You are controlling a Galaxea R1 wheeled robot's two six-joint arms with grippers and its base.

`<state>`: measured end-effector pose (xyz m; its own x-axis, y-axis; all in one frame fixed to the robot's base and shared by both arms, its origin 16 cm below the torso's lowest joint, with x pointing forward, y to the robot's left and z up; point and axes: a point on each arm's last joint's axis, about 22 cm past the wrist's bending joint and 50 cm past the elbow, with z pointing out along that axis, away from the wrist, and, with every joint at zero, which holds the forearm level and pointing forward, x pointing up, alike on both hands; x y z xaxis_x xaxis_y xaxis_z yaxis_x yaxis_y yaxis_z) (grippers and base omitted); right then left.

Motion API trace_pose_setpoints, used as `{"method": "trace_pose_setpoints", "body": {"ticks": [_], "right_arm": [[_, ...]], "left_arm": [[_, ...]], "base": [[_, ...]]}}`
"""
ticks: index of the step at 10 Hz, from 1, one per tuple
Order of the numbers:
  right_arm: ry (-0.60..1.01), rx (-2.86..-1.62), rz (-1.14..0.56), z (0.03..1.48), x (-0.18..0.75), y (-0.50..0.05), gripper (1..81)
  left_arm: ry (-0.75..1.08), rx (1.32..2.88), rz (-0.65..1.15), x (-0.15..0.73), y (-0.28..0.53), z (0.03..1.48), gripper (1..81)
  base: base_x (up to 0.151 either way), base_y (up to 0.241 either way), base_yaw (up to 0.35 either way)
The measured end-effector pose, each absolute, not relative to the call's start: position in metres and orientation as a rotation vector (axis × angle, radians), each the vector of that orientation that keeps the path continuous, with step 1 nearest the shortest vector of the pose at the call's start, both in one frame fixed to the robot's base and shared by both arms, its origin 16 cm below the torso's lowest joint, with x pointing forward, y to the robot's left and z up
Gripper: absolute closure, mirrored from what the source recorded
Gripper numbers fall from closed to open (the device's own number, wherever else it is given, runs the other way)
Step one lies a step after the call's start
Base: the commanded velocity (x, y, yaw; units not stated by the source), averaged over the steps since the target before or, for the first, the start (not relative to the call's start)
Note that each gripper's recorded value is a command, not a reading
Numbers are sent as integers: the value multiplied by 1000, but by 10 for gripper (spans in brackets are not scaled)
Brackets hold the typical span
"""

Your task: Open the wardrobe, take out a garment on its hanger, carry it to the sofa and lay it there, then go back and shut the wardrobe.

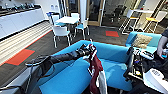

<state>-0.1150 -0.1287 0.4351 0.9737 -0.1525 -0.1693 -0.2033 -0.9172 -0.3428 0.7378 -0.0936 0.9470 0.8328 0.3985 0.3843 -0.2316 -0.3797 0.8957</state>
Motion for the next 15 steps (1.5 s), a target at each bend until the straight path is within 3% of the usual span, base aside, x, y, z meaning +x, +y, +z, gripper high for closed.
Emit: {"method": "trace_pose_setpoints", "body": {"ticks": [15], "right_arm": [[257,-2757,197,435,-115,-129,10]], "left_arm": [[414,2136,1005,830,157,856,811]], "base": [[0,0,0]]}}
